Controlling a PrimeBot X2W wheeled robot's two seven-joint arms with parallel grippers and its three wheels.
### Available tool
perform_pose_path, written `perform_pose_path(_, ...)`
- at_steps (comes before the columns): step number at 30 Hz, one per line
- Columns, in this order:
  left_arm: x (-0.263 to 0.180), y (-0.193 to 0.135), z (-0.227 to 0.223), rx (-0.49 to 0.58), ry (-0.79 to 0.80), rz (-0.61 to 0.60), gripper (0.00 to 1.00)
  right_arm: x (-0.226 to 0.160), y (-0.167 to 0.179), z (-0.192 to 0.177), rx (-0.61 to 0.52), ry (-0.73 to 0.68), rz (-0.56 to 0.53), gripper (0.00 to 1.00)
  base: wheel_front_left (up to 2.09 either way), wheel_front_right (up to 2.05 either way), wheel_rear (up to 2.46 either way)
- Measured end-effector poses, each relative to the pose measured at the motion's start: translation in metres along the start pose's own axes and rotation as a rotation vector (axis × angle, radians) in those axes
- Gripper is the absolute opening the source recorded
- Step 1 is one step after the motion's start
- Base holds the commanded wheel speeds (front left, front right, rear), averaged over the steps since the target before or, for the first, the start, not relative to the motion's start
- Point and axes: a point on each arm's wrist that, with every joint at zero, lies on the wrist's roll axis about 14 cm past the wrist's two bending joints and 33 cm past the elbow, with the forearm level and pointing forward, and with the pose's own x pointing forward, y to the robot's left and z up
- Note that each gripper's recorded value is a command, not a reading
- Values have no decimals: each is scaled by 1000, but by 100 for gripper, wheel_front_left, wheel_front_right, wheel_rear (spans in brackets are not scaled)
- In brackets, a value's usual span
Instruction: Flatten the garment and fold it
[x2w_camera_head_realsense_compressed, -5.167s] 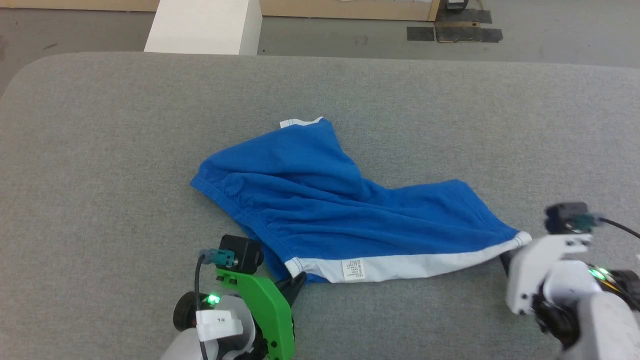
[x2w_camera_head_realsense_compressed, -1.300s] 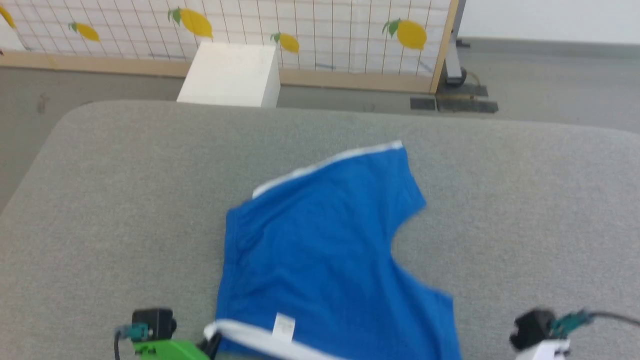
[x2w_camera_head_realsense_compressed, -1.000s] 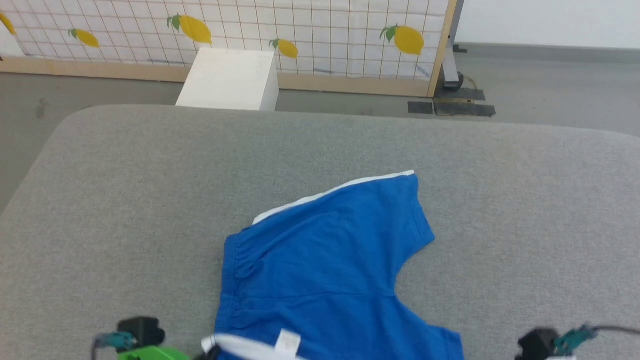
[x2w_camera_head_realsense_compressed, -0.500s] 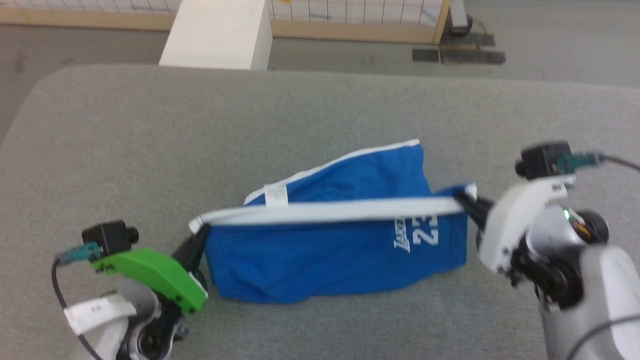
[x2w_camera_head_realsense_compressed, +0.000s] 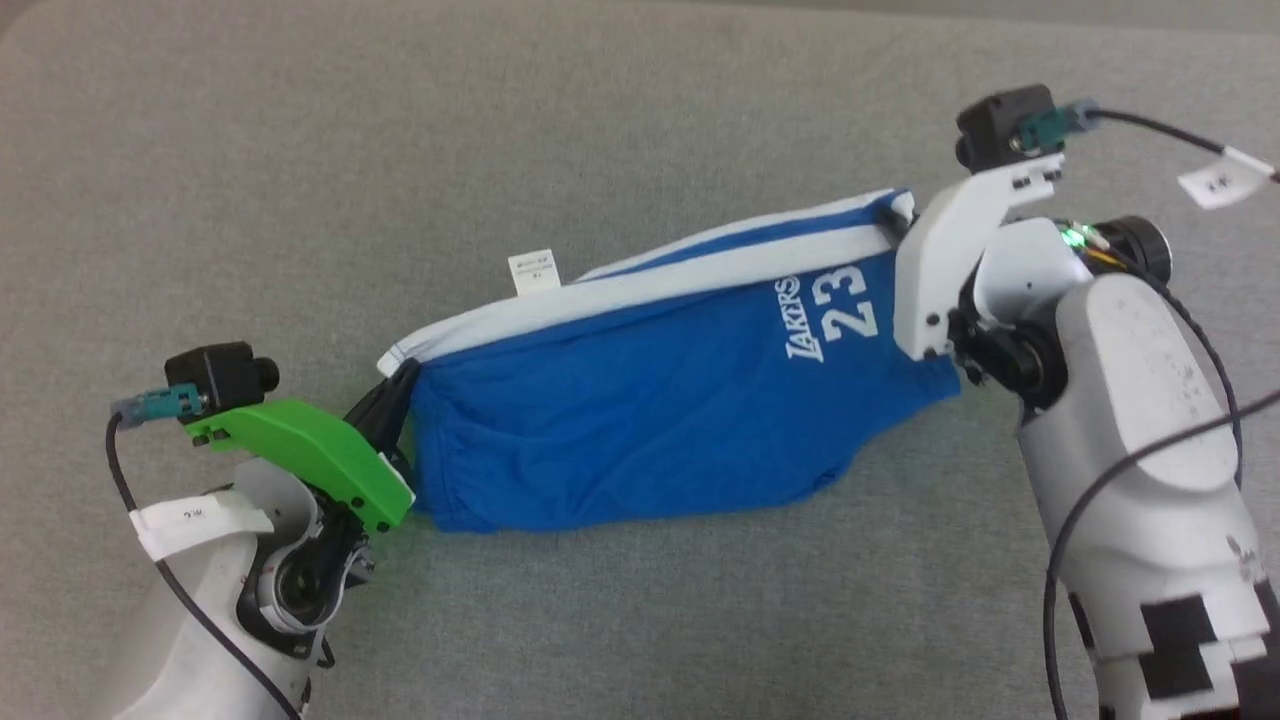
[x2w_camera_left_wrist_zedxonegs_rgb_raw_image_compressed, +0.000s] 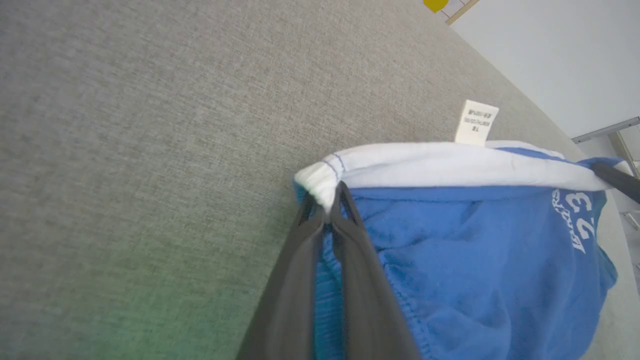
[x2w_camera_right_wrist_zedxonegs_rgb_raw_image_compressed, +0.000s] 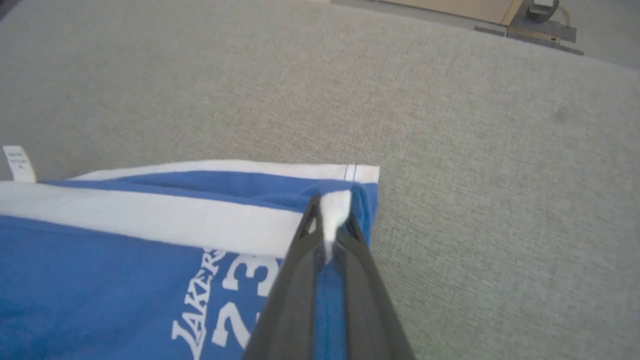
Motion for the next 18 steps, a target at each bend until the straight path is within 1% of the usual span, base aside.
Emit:
perform_pose_path(3,7,7,-5,-3,18,13,0,17,-2,-11,-6,39,-1,0,0,0,0)
perform_pose_path(6,12,10,-6,-3,21,18,0,30,-2,-16,-13,49,4,0,0,0,0)
perform_pose_path(10,15,11,-7,-3,26,15,0,41,0,-23,-21,70,11,0,0,0,0)
perform_pose_path(11,15,10,-7,-6,26,11,36,41,1,-24,-24,78,12,17,0,0,0)
perform_pose_path(12,14,10,-7,-9,27,9,100,42,3,-24,-21,78,18,73,0,0,0)
perform_pose_path(13,13,9,-6,-10,26,7,100,41,3,-24,-6,75,23,100,0,0,0)
perform_pose_path(16,10,7,-1,-8,12,5,100,38,7,-20,0,53,31,100,0,0,0)
perform_pose_path(18,6,5,4,-4,3,5,100,34,9,-15,30,36,39,100,0,0,0)
